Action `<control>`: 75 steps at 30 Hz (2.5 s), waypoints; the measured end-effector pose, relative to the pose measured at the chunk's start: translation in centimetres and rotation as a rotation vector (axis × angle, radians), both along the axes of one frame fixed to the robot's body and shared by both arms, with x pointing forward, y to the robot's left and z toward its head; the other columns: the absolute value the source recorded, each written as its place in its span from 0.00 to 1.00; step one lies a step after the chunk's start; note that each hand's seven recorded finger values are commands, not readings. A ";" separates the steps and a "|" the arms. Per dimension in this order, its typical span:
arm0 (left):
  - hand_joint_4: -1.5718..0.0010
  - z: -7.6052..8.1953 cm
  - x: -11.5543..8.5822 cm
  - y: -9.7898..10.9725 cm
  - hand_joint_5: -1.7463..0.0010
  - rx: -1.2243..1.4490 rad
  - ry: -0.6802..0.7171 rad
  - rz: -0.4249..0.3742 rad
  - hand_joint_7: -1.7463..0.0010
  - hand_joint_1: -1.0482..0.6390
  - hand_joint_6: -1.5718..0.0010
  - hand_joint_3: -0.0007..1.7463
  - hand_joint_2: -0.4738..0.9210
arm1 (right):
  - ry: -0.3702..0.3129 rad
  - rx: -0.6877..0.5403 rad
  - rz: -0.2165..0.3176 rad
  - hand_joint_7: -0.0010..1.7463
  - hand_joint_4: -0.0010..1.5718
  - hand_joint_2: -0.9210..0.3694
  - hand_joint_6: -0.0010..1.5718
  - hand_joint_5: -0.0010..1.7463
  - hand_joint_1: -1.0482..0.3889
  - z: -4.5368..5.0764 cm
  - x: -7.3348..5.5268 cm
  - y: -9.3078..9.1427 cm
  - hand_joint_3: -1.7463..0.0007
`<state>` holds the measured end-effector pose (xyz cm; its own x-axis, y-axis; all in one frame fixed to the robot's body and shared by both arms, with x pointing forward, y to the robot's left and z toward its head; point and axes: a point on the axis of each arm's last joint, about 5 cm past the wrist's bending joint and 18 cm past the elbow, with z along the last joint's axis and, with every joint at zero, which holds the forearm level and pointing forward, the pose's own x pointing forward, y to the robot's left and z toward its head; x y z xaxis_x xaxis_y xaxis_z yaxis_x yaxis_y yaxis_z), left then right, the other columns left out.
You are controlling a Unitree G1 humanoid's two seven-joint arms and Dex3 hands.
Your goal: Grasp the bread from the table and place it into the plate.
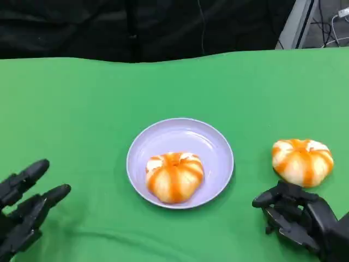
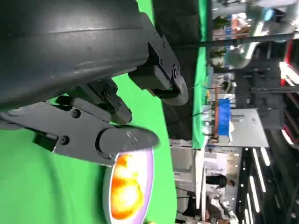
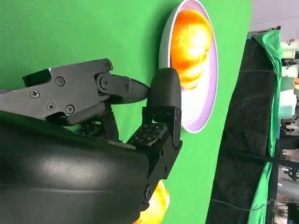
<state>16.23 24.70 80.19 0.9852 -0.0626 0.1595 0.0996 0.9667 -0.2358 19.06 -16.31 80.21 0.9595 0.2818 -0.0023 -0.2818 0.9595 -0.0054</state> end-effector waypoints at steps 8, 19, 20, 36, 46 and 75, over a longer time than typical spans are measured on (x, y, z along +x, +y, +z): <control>0.32 -0.1 0.1 -0.3 0.98 0.034 0.024 0.004 0.99 0.75 0.47 0.57 0.82 | 0.000 0.000 -0.003 0.58 0.42 0.00 0.49 1.00 0.55 0.00 0.0 0.0 0.74; 0.29 -0.1 0.1 -0.4 0.98 0.046 0.029 0.009 0.99 0.75 0.44 0.59 0.80 | 0.000 0.001 -0.005 0.58 0.42 0.00 0.49 1.00 0.54 0.00 0.0 -0.1 0.74; 0.29 -0.1 0.1 -0.5 0.98 0.049 0.027 0.013 0.99 0.75 0.44 0.59 0.79 | 0.000 0.001 -0.005 0.58 0.42 0.00 0.49 1.00 0.54 0.00 0.0 -0.1 0.74; 0.25 0.0 0.2 -1.0 0.98 0.113 0.019 0.038 0.99 0.74 0.41 0.57 0.79 | 0.002 0.004 0.000 0.58 0.42 0.00 0.49 1.00 0.55 -0.01 0.0 -0.2 0.74; 0.29 0.2 0.3 -1.8 0.42 0.244 0.014 0.091 0.96 0.72 0.12 0.59 0.73 | 0.003 0.010 0.009 0.59 0.42 0.00 0.49 1.00 0.55 -0.04 0.0 -0.4 0.74; 0.40 0.4 0.5 -1.9 0.07 0.306 0.007 0.087 0.20 0.69 0.43 0.65 0.76 | 0.005 0.015 0.012 0.60 0.40 0.00 0.48 1.00 0.54 -0.03 0.1 -0.4 0.75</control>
